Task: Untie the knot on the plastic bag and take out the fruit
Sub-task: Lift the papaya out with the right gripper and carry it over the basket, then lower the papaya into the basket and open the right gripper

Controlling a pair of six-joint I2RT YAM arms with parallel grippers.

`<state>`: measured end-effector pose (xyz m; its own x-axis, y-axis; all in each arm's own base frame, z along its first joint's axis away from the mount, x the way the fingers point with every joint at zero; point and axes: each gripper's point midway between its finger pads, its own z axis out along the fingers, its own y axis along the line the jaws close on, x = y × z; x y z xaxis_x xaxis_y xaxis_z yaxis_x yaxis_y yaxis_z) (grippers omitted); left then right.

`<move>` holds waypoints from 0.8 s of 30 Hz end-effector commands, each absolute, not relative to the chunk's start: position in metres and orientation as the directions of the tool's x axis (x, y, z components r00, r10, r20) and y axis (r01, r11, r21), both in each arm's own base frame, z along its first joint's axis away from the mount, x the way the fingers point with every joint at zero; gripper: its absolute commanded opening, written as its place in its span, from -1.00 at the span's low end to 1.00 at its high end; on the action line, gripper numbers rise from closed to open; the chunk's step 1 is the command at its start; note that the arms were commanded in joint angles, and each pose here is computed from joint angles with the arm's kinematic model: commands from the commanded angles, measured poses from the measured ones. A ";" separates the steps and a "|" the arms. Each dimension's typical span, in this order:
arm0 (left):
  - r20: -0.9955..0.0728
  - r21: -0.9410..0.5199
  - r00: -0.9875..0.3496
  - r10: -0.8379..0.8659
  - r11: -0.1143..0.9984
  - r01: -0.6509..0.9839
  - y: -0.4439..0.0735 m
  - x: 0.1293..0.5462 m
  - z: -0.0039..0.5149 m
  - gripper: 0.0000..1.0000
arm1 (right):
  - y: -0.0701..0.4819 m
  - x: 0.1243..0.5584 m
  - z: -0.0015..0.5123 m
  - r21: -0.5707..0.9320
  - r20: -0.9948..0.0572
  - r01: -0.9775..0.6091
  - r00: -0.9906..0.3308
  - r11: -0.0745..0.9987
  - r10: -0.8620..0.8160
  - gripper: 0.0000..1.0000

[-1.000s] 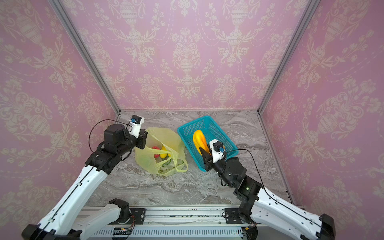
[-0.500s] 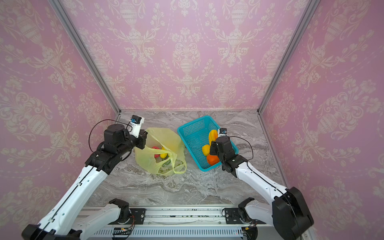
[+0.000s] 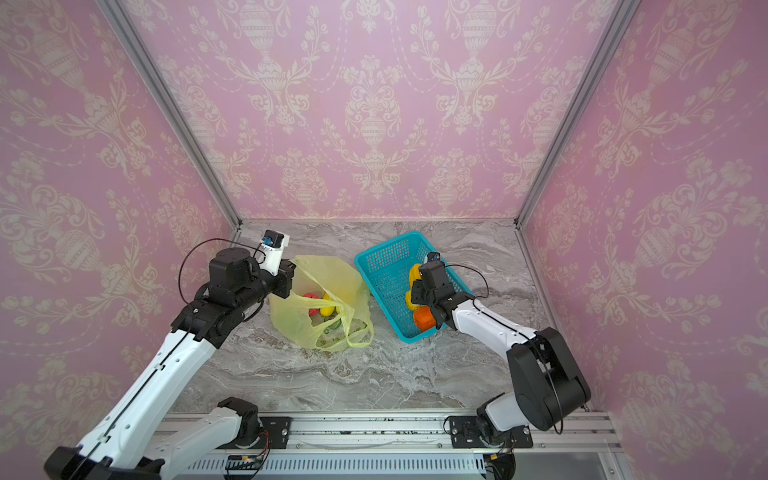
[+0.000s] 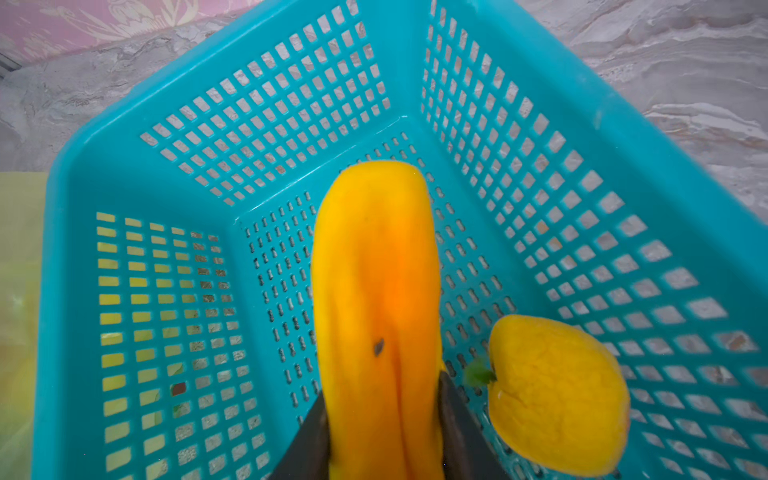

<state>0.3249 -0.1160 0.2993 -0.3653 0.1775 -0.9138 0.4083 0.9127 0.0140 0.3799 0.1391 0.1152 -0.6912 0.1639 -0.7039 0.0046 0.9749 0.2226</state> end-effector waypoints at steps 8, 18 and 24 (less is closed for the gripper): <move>-0.913 0.016 -0.371 0.171 0.922 0.386 -0.110 0.326 0.299 -1.00 | 0.108 0.383 0.091 0.188 -0.654 0.124 -0.724 0.974 0.218 -0.47; -0.913 0.016 -0.372 0.171 0.923 0.384 -0.110 0.326 0.299 -1.00 | 0.107 0.383 0.090 0.191 -0.654 0.119 -0.725 0.974 0.217 0.19; -0.912 0.016 -0.373 0.171 0.923 0.384 -0.110 0.326 0.299 -1.00 | 0.101 0.378 0.103 0.194 -0.683 0.123 -0.695 0.973 0.224 0.30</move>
